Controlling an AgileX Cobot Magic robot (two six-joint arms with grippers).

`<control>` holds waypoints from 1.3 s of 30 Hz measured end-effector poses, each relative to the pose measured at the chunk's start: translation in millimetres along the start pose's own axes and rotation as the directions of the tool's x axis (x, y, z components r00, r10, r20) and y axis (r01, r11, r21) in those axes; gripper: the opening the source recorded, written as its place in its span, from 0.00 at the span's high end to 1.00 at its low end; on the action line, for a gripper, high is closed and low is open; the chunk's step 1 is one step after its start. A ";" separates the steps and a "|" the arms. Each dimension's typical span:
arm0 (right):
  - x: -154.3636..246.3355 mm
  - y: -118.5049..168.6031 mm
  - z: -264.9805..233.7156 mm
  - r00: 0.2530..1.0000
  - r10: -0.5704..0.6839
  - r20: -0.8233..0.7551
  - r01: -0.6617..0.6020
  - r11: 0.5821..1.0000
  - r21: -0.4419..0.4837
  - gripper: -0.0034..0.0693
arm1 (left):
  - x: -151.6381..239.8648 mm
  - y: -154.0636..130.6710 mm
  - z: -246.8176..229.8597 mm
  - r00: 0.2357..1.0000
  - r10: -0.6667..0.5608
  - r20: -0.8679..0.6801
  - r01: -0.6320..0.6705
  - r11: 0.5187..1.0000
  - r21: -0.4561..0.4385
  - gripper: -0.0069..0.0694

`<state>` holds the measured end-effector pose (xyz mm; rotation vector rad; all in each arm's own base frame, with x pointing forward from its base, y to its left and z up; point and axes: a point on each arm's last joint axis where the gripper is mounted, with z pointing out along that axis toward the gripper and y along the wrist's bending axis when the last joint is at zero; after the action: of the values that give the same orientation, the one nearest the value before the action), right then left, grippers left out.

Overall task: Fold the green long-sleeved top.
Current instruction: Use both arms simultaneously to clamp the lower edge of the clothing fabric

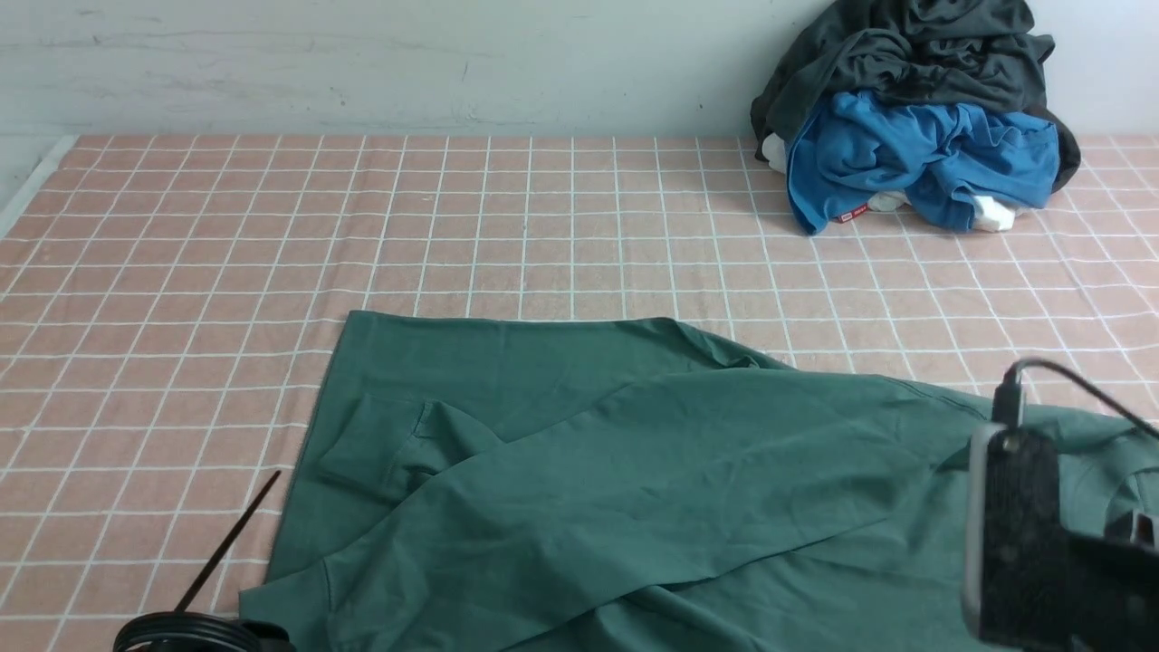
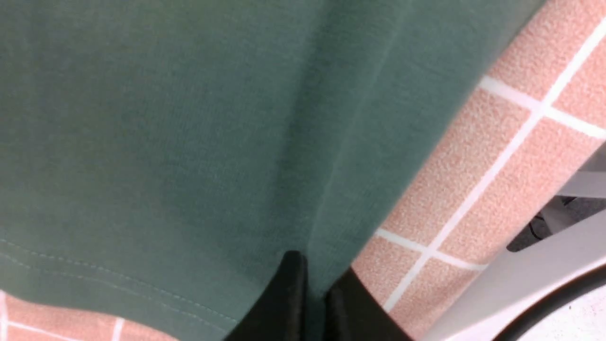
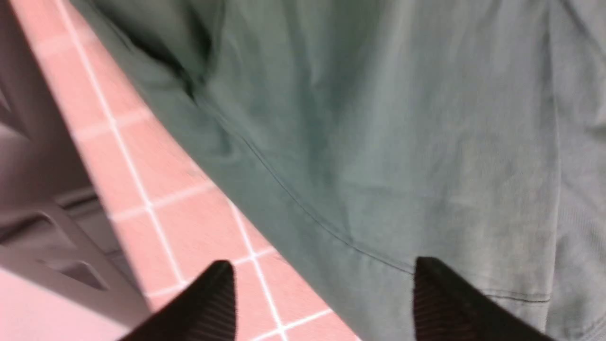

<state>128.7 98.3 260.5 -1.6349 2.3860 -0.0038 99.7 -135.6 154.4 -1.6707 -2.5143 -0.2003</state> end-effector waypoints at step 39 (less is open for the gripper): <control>42.1 4.2 102.3 0.948 -0.267 -0.174 0.291 0.947 0.135 0.38 | -2.6 0.4 0.0 1.000 0.001 0.029 0.000 1.000 -0.004 0.90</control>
<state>131.6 75.2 152.3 -1.9399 2.1682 -0.3757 101.1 -137.8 154.0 -1.6879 -2.5359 -0.1833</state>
